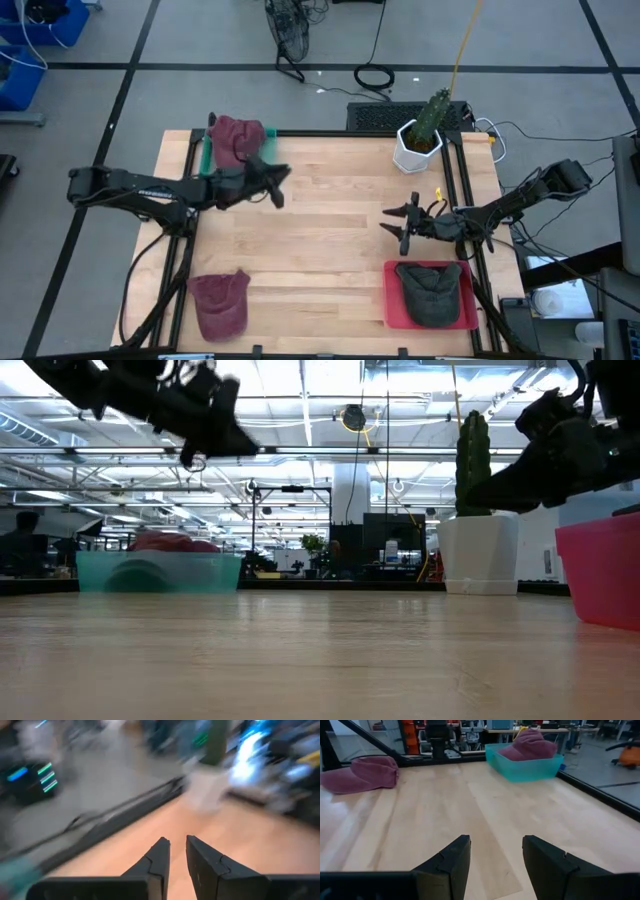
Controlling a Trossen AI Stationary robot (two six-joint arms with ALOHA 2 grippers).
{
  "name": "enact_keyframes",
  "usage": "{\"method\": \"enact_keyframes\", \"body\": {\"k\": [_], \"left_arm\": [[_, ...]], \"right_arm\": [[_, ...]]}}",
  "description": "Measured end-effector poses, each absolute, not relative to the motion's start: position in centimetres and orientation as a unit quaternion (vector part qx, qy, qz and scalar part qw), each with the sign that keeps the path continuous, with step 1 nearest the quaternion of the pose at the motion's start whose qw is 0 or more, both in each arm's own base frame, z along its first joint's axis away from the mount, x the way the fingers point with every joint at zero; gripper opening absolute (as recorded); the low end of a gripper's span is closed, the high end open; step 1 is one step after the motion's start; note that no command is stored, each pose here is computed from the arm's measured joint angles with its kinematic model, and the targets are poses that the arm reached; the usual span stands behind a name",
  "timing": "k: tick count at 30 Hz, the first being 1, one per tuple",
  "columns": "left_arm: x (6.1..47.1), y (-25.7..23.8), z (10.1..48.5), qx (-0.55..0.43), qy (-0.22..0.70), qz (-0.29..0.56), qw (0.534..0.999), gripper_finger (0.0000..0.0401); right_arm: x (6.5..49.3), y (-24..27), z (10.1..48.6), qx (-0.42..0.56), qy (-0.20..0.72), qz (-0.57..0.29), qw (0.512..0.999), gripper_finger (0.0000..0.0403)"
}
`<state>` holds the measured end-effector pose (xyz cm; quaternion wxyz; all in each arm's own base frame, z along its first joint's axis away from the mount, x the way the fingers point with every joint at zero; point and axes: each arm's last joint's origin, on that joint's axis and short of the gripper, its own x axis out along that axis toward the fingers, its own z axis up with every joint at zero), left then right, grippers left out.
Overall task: Pick & Place hat
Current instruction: Put the maroon cap into the green bin
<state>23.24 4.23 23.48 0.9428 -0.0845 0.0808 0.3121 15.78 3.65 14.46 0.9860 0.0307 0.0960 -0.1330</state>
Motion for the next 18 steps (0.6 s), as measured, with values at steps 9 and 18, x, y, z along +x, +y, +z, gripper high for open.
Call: {"method": "enact_keyframes", "body": {"k": [9,18], "left_arm": [[25.0,1.6,23.7,-0.105,0.039,0.143,0.983,0.0065],[24.3,-3.7,24.3,-0.077,0.123,-0.020,0.989,0.0065]], "right_arm": [[15.9,3.3,14.5,0.021,0.097,-0.140,0.985,0.0165],[15.9,3.6,14.4,0.034,0.101,-0.102,0.989,0.0165]]}}
